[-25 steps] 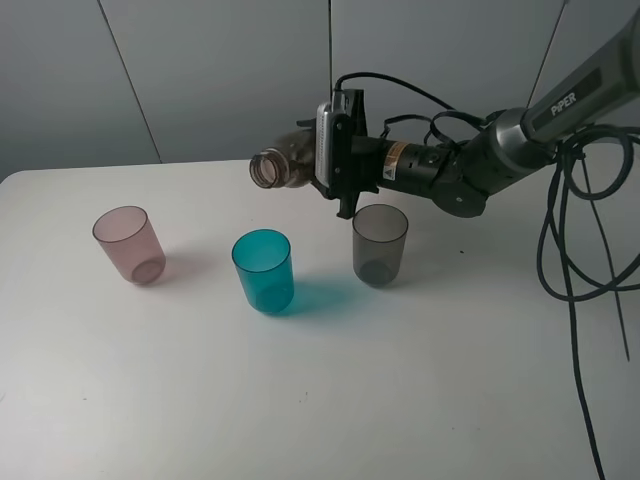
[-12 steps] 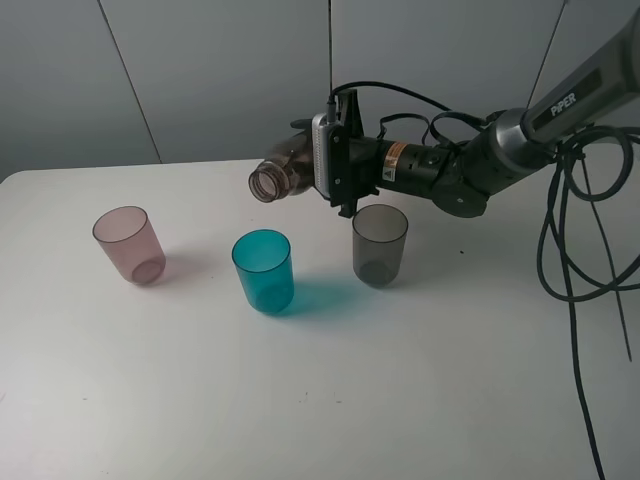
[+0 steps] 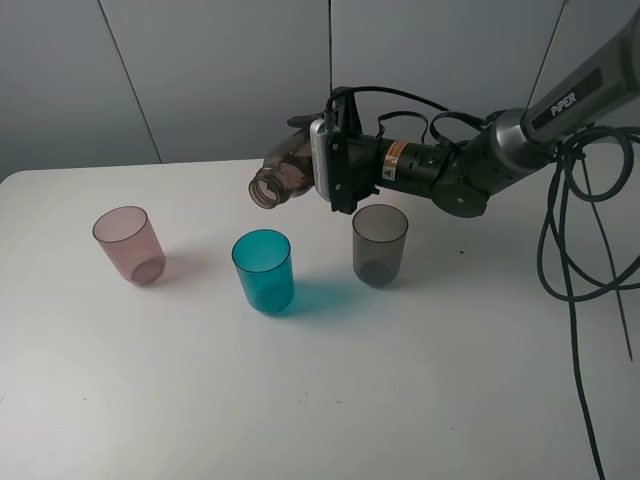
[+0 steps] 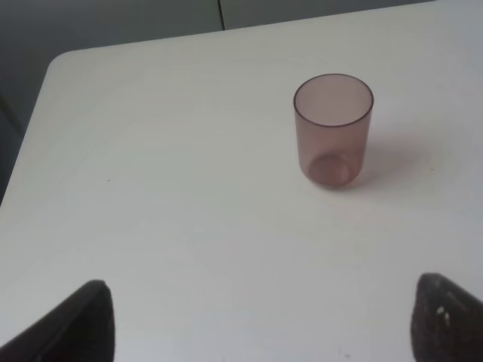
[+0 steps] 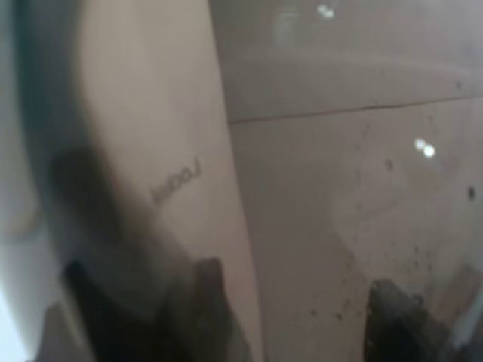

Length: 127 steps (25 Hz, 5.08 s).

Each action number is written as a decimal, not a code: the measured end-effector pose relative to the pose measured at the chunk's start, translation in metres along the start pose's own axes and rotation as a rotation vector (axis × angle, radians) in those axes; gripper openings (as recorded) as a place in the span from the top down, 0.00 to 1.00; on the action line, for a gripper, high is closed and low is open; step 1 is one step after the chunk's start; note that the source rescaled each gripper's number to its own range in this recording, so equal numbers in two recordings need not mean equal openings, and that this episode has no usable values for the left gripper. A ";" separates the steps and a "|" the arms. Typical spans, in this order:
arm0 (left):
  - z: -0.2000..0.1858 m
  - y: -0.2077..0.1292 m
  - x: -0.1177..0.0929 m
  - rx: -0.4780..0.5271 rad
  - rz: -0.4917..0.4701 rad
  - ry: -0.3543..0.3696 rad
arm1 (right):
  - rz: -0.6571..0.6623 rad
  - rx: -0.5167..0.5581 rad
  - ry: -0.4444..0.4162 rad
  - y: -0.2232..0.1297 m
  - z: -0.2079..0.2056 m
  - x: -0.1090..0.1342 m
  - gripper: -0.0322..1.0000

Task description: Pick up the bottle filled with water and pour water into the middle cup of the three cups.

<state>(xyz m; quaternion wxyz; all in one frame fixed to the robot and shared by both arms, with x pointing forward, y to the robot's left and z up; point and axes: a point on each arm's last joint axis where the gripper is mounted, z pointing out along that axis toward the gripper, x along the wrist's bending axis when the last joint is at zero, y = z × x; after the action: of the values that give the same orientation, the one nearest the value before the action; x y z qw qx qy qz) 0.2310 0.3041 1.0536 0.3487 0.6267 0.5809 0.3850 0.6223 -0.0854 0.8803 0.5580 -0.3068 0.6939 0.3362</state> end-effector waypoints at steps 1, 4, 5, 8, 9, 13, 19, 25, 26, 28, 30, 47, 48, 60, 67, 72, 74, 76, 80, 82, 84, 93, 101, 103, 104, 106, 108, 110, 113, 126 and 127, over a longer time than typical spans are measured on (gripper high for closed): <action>0.000 0.000 0.000 0.000 0.000 0.000 | -0.001 -0.001 -0.002 0.000 0.000 0.000 0.97; 0.000 0.000 0.000 0.000 0.000 0.000 | -0.009 -0.005 -0.010 0.000 0.000 -0.001 0.97; 0.000 0.000 0.000 0.000 0.000 0.000 | -0.017 -0.006 -0.012 0.001 0.000 -0.001 0.97; 0.000 0.000 0.000 0.000 0.000 0.000 | -0.041 -0.006 -0.012 0.001 0.000 -0.001 0.97; 0.000 0.000 0.000 0.000 0.000 0.000 | -0.050 -0.008 -0.013 0.001 0.000 -0.001 0.97; 0.000 0.000 0.000 0.000 0.000 0.000 | -0.072 -0.020 -0.007 0.002 0.000 -0.001 0.97; 0.000 0.000 0.000 0.000 0.000 0.000 | -0.113 -0.026 -0.012 0.003 0.000 -0.001 0.97; 0.000 0.000 0.000 0.000 0.000 0.000 | -0.157 -0.041 -0.012 0.009 0.003 -0.001 0.97; 0.000 0.000 0.000 0.000 0.000 0.000 | -0.161 -0.042 -0.014 0.009 0.003 -0.001 0.97; 0.000 0.000 0.000 0.000 0.000 0.000 | -0.165 -0.042 -0.014 0.009 0.003 -0.001 0.97; 0.000 0.000 0.000 0.000 0.000 0.000 | -0.183 -0.042 -0.014 0.009 0.003 -0.001 0.97; 0.000 0.000 0.000 0.000 0.000 0.000 | -0.289 -0.026 -0.032 0.008 0.003 -0.002 0.97; 0.000 0.000 0.000 0.000 0.000 0.000 | -0.297 -0.027 -0.034 0.008 0.003 -0.003 0.97; 0.000 0.000 0.000 0.000 0.000 0.000 | -0.371 -0.026 -0.045 0.009 0.003 -0.004 0.97; 0.000 0.000 0.000 0.000 0.000 0.000 | -0.387 -0.030 -0.071 0.010 0.003 -0.010 0.97; 0.000 0.000 0.000 0.000 0.000 0.000 | -0.409 -0.032 -0.085 0.010 0.003 -0.013 0.97; 0.000 0.000 0.000 0.000 0.000 0.000 | -0.416 -0.032 -0.087 0.010 0.003 -0.013 0.97; 0.000 0.000 0.000 0.000 0.000 0.000 | -0.428 -0.032 -0.089 0.010 0.003 -0.013 0.97; 0.000 0.000 0.000 0.000 0.000 0.000 | -0.438 -0.037 -0.109 0.011 0.003 -0.015 0.97; 0.000 0.000 0.000 0.000 0.000 0.000 | -0.451 -0.051 -0.112 0.013 0.003 -0.017 0.97; 0.000 0.000 0.000 0.000 0.000 0.000 | -0.463 -0.063 -0.119 0.015 0.003 -0.019 0.97; 0.000 0.000 0.000 0.000 0.000 0.000 | -0.516 -0.103 -0.122 0.019 0.002 -0.022 0.97; 0.000 0.000 0.000 0.000 0.000 0.000 | -0.530 -0.133 -0.125 0.025 0.003 -0.021 0.97; 0.000 0.000 0.000 0.000 0.000 0.000 | -0.532 -0.132 -0.125 0.025 0.003 -0.021 0.97; 0.000 0.000 0.000 0.000 0.000 0.000 | -0.526 -0.133 -0.125 0.025 0.003 -0.021 0.97; 0.000 0.000 0.000 0.000 0.000 0.000 | -0.494 -0.135 -0.123 0.025 0.003 -0.021 0.97; 0.000 0.000 0.000 0.000 0.000 0.000 | -0.414 -0.139 -0.118 0.025 0.003 -0.022 0.97; 0.000 0.000 0.000 0.000 0.000 0.000 | -0.314 -0.142 -0.111 0.026 0.002 -0.026 0.97; 0.000 0.000 0.000 0.000 0.000 0.000 | -0.117 -0.144 -0.099 0.027 0.001 -0.035 0.97; 0.000 0.000 0.000 0.000 0.000 0.000 | 0.901 -0.078 -0.097 -0.005 -0.024 -0.073 0.97; 0.000 0.000 0.000 0.000 0.000 0.000 | 0.979 -0.061 -0.106 -0.012 -0.028 -0.075 0.97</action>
<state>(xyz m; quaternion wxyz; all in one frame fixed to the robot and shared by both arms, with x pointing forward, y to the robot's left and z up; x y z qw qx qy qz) 0.2310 0.3041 1.0536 0.3487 0.6267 0.5809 0.3850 0.6295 -0.1114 0.9563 0.3597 0.0563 0.7171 0.5943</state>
